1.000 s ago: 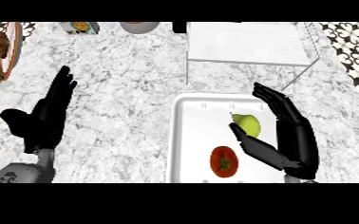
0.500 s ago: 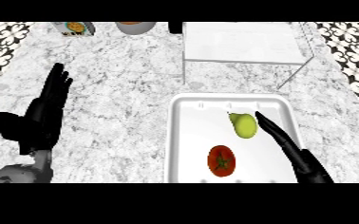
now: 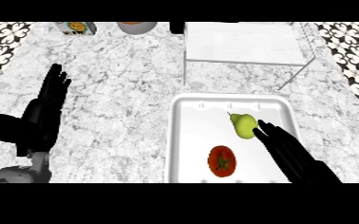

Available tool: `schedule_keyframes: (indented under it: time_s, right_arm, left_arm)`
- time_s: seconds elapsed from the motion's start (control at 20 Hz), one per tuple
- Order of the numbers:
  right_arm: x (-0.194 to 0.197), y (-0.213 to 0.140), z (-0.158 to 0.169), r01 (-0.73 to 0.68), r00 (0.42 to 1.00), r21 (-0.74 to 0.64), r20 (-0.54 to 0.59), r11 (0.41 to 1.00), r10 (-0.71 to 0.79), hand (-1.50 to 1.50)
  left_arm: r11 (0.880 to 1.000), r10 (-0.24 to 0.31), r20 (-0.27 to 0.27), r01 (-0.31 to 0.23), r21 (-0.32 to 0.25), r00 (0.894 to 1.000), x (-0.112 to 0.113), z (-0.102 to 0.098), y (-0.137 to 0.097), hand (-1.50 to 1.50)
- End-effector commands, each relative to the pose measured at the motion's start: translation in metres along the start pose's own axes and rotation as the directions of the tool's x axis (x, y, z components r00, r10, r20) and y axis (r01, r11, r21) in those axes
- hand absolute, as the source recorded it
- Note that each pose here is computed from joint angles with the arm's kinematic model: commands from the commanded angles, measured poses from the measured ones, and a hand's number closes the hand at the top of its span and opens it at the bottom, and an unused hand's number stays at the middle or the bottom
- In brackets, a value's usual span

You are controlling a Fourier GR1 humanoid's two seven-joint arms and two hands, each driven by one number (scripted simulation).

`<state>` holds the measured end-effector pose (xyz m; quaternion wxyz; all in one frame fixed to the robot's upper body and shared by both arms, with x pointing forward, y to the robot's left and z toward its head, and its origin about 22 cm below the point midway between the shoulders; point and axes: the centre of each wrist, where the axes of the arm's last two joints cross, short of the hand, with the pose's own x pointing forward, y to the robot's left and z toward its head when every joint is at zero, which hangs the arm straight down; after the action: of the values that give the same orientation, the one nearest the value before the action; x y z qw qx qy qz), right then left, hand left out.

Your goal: Pick the tomato from the tray and place it in the tiered shelf

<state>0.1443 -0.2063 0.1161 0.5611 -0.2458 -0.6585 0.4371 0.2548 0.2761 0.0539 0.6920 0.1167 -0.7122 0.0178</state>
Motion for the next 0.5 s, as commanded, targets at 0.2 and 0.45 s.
schedule_keyframes:
  time_s: [0.2, 0.45]
  right_arm:
    - [0.054, 0.032, 0.001, -0.212, 0.954, 0.037, -0.209, 0.977, 0.215, -1.50]
    - [0.089, 0.059, -0.021, -0.363, 0.887, 0.064, -0.281, 0.930, 0.366, -1.50]
  left_arm:
    - [1.000, 0.004, 0.006, -0.004, -0.020, 1.000, 0.005, -0.001, -0.008, 0.00]
    - [1.000, 0.015, 0.009, -0.015, -0.004, 1.000, 0.010, 0.001, -0.011, 0.00]
